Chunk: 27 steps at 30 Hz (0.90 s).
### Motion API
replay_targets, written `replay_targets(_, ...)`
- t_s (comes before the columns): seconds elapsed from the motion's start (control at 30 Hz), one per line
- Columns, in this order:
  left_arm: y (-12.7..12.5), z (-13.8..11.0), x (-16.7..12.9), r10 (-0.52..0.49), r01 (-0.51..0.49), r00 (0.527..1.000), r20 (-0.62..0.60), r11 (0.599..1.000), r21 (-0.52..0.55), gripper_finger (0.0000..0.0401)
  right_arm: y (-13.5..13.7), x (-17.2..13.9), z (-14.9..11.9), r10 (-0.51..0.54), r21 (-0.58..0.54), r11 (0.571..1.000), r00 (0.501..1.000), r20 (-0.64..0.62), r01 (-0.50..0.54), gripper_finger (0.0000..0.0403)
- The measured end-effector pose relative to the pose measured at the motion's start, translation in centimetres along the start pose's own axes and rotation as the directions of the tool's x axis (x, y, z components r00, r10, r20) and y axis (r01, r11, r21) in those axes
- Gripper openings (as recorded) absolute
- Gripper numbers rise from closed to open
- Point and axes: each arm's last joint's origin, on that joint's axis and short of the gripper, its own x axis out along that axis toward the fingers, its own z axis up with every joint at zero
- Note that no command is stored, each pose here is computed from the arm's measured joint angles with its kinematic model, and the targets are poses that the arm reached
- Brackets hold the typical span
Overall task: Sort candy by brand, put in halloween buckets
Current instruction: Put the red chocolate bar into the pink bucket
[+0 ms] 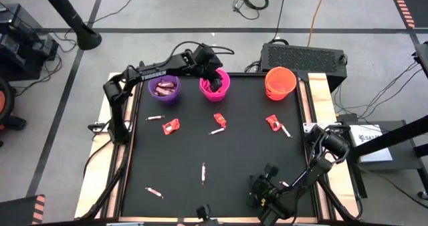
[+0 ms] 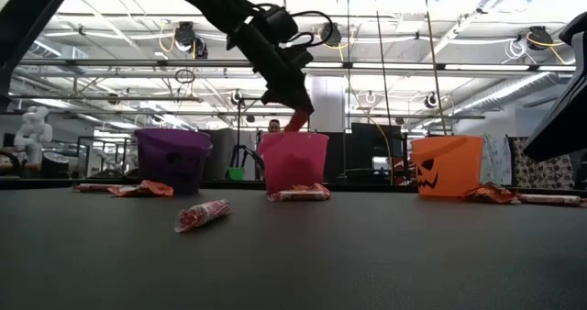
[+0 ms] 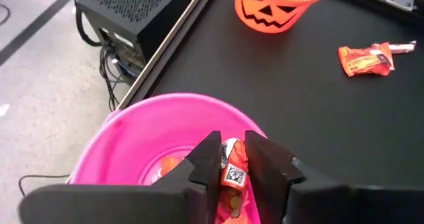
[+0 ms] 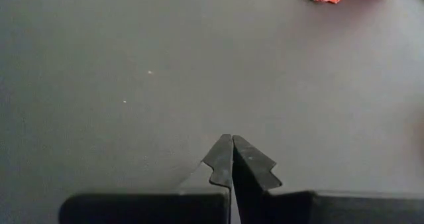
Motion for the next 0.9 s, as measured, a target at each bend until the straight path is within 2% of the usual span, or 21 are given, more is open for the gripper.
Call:
replay_targets(0.23, -0.7, 0.6, -1.0, 0.019, -0.019, 0.999, 0.029, 1.0, 0.014, 0.0142, 0.0, -0.2, -0.2, -0.003, 0.03, 1.0, 1.0, 0.0, 0.003, 0.0)
replay_targets(0.37, -0.8, 1.1, -2.1, 0.035, -0.034, 0.998, 0.047, 0.999, -0.024, 0.0183, 0.0, -0.2, -0.2, -0.001, 0.047, 0.999, 1.0, 0.001, 0.001, 0.0)
replay_targets(0.57, -2.3, 1.2, -4.6, -0.028, 0.028, 0.999, -0.031, 0.999, -0.02, 0.02, 0.1, -0.2, -0.2, 0.009, 0.055, 0.998, 1.0, 0.004, -0.009, 0.0)
replay_targets(0.73, -6.6, -0.2, -6.2, -0.102, 0.128, 0.978, -0.184, 0.982, 0.139, 0.0201, 0.2, -0.3, -0.2, 0.02, 0.063, 0.998, 1.0, 0.005, -0.02, 0.0)
replay_targets(0.9, -12.2, -1.9, -6.4, -0.172, 0.269, 0.935, -0.309, 0.913, 0.307, 0.0201, 0.3, -0.3, -0.2, 0.025, 0.07, 0.997, 1.0, 0.01, -0.026, 0.0)
